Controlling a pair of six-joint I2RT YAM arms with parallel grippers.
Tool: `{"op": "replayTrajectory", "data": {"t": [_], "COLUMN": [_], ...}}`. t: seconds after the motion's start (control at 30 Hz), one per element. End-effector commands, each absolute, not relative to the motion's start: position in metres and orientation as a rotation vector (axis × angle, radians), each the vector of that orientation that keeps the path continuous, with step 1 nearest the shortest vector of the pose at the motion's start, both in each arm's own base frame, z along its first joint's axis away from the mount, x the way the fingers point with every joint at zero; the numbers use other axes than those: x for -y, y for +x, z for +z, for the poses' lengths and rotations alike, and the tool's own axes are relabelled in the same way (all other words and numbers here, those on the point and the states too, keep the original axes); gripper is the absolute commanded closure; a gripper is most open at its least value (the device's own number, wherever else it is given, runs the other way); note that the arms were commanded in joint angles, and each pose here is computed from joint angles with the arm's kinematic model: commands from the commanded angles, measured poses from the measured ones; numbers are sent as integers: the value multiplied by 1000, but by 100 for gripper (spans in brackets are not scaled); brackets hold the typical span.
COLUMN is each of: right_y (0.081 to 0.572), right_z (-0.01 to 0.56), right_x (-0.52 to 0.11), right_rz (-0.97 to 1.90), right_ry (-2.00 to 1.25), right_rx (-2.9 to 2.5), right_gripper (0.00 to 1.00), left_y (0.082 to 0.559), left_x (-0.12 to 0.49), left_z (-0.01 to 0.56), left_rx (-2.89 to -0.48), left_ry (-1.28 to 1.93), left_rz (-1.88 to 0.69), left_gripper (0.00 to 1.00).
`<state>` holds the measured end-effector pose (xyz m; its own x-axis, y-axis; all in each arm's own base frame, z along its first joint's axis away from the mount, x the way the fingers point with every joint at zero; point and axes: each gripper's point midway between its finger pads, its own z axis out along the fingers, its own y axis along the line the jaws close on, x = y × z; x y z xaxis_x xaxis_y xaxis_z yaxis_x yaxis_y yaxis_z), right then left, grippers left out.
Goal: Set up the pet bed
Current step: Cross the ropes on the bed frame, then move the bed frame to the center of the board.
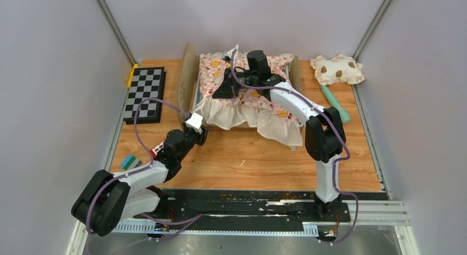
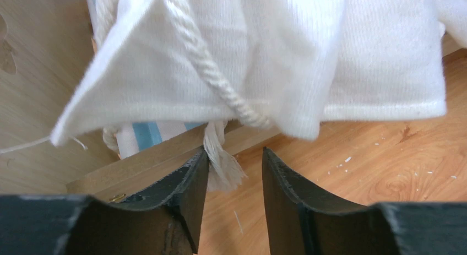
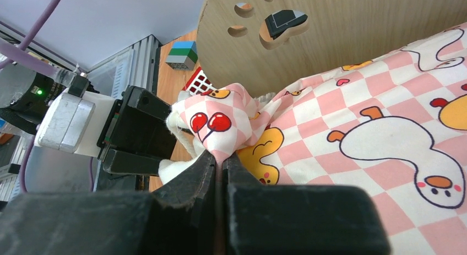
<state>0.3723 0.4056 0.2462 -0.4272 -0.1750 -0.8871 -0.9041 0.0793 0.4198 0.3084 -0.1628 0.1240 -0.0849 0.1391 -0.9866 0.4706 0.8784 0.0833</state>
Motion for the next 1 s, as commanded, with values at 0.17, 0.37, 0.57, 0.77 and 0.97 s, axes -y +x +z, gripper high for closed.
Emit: {"op": "replayTrajectory", "data": {"t": [0.17,0.37,0.57,0.77,0.97], "right_y": [376,377,377,377,375], "right_z": [266,266,265,266,266], "right_x": [-404,-403,-402,-403,-409], "right_rz": [1390,1391,1390,1397,1401], "right_ry": [-1097,-1096,-1094,-1088,-1098], "right_rx": [-1636,-1636,-1639,-1638,-1630], "right_gripper": [100,100,100,100,100], "left_y": [333,333,318,293,278], "left_x": [169,167,164,151,122], "left_z": [168,162,167,164,161], "left_rx": [-1522,-1554,-1564,-1596,-1669], "left_ry": [483,498,491,426,204], "left_rz": [-239,-218,-258,-306,-303], "left_gripper": [72,98,100,100,100]}}
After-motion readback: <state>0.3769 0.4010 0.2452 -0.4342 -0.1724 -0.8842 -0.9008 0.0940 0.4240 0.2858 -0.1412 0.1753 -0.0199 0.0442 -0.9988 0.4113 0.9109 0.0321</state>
